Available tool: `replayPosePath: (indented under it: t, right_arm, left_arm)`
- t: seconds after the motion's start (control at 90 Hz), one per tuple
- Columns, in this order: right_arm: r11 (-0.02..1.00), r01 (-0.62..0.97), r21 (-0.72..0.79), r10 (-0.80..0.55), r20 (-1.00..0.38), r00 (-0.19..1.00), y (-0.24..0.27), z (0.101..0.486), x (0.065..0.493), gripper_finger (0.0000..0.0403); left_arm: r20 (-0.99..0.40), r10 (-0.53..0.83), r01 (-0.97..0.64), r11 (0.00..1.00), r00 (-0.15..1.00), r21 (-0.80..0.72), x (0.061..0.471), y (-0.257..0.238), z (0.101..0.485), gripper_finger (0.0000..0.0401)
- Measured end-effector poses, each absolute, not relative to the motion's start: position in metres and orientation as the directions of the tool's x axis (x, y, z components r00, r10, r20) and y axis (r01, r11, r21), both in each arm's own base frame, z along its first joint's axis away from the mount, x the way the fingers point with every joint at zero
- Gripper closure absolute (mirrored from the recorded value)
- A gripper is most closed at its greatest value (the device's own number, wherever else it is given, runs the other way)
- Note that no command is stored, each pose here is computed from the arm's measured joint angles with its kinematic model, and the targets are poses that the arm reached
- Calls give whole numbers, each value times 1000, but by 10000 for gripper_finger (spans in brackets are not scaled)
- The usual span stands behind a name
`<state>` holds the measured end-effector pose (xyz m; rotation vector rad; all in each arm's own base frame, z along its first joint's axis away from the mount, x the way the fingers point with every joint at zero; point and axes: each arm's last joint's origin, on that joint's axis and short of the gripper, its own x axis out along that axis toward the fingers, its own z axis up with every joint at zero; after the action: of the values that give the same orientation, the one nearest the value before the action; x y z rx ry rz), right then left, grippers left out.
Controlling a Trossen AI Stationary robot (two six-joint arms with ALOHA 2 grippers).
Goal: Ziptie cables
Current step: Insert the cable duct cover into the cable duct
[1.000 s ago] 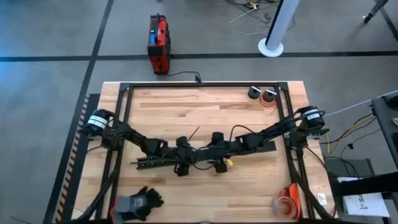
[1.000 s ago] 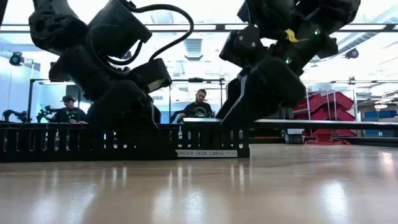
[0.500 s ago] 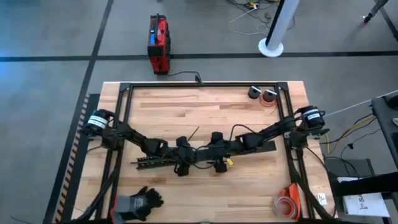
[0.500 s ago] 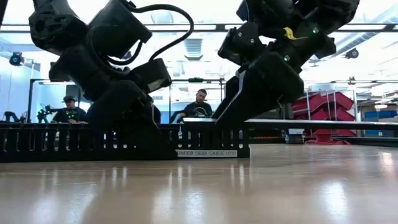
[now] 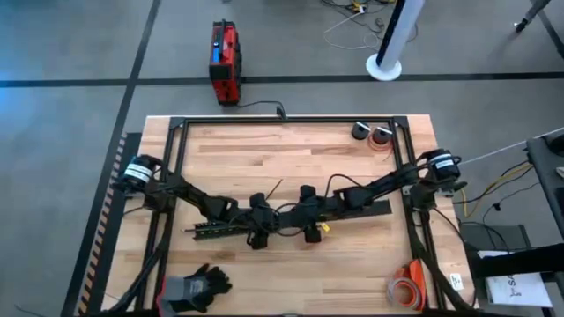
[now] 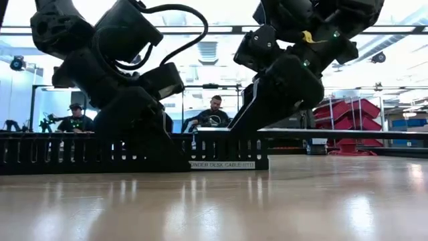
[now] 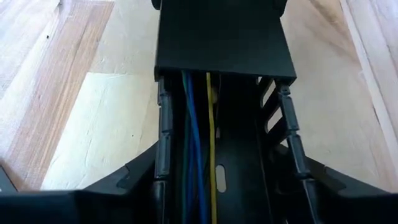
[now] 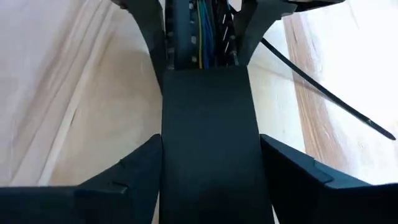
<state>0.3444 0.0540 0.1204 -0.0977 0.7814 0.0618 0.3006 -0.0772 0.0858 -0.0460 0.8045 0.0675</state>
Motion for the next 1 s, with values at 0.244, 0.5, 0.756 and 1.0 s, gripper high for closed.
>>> replayPosePath:
  t: [0.244,0.5,0.756,1.0]
  right_arm:
    - [997,-75,-7,48,-715,698,47,117,347,184]
    - [994,-81,68,105,-726,680,41,111,348,183]
    - [994,-90,63,108,-724,681,42,114,352,183]
    - [985,-165,60,156,-725,671,44,118,357,181]
  left_arm:
    - [-699,36,-60,998,714,-10,303,-79,88,165]
    - [-694,36,-47,999,719,3,304,-80,90,170]
    - [-689,45,-53,999,723,9,305,-80,90,168]
    - [-679,49,-53,998,732,16,306,-80,91,172]
